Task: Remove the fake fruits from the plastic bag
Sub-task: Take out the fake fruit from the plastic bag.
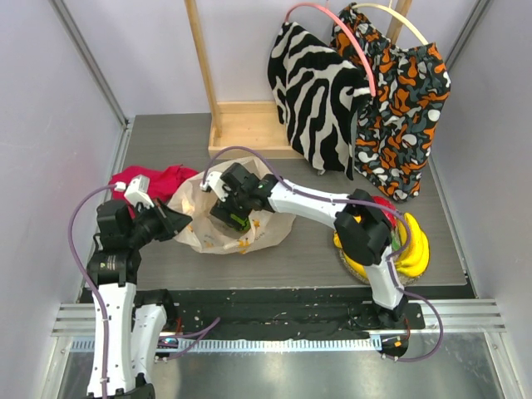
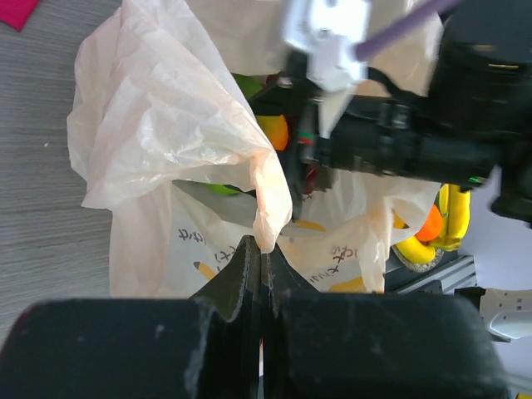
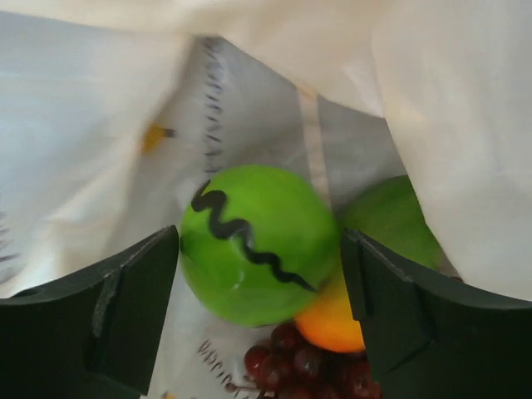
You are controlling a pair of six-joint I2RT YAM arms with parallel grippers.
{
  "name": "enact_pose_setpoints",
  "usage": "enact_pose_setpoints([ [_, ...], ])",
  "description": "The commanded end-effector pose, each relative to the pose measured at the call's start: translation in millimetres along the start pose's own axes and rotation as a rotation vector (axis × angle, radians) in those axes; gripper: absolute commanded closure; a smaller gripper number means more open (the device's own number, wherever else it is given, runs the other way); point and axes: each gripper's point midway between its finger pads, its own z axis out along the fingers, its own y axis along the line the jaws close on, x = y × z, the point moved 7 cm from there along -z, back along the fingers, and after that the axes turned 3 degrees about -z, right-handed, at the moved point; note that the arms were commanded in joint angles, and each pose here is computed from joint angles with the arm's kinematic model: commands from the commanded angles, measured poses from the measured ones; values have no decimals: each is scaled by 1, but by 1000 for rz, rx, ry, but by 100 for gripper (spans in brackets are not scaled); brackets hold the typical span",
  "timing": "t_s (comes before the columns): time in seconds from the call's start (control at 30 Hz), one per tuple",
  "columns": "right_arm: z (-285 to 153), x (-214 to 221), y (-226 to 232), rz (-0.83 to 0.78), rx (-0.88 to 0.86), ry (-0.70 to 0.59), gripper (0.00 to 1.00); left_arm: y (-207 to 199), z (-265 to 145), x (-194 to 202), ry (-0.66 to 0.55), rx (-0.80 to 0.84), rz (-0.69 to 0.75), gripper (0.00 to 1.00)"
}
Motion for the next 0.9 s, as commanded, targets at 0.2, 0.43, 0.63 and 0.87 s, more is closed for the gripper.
enact_pose_setpoints([
  [0.2,11,23,0,58,-17,83,5,-8,-6,-12,-40,16,43,100],
  [0.43,8,15,-2,6,-23,70,49,-9,-2,-17,-60,25,43,100],
  [0.63,-74,-80,-16,-37,-17,-238,61,-9,3,-23,-72,34,38,100],
  [0.87,-188,-133,-14,15,-57,-507,65,-9,12,-33,-76,49,40,100],
])
